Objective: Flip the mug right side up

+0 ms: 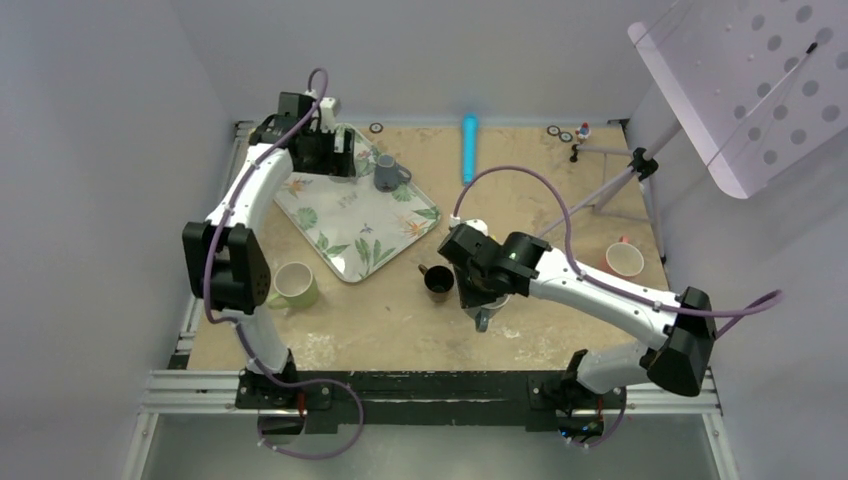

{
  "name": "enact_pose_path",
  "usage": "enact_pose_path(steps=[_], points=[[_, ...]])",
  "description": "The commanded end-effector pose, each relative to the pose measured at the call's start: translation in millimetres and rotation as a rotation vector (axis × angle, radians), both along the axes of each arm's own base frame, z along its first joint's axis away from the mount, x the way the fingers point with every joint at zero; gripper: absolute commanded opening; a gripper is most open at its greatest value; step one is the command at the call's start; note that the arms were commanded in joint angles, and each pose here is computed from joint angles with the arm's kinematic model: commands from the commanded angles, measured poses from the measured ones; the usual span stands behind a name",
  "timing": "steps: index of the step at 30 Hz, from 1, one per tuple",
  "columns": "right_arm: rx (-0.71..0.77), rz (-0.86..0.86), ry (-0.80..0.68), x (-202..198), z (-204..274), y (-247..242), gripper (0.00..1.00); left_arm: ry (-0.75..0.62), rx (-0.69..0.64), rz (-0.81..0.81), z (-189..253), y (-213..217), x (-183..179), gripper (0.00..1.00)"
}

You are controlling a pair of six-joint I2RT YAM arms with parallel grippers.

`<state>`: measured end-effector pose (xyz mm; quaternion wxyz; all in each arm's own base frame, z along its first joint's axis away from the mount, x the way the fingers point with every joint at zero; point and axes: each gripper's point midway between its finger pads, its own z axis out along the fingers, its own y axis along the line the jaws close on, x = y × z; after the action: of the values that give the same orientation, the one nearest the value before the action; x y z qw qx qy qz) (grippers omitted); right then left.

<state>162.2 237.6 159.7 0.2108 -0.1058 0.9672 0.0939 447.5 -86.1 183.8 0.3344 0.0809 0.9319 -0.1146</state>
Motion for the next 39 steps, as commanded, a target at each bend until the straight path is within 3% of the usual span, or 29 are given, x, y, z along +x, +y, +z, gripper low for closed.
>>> enact_pose_path(steps=[1,12,21,24,26,31,35,39], points=[[0.104,-0.049,-0.071,15.6,-9.5,25.4,0.0,-0.097,0.055,0.112,7.5,6.8,42.5,0.98],[0.011,-0.016,0.003,-0.5,-79.4,20.3,0.0,-0.062,0.122,0.222,-38.7,6.1,81.2,0.91],[-0.04,-0.026,0.035,-3.4,-86.3,15.8,0.35,-0.012,0.119,0.253,-71.9,-2.2,95.1,0.88],[-0.047,-0.025,0.032,-1.9,-75.6,16.9,0.45,0.01,0.111,0.267,-79.3,-4.0,99.5,0.82],[-0.058,-0.024,0.023,-0.4,-68.1,15.3,0.47,0.019,0.107,0.285,-83.9,-4.0,101.7,0.77],[-0.038,-0.028,-0.003,3.6,-52.7,17.4,0.51,0.041,0.124,0.318,-94.6,-0.4,105.0,0.76],[-0.03,-0.025,0.006,1.2,-50.5,17.6,0.51,0.071,0.13,0.38,-98.4,10.8,96.0,0.63],[-0.037,-0.002,0.014,0.2,-50.8,18.8,0.51,0.102,0.106,0.434,-102.0,23.1,87.9,0.62]])
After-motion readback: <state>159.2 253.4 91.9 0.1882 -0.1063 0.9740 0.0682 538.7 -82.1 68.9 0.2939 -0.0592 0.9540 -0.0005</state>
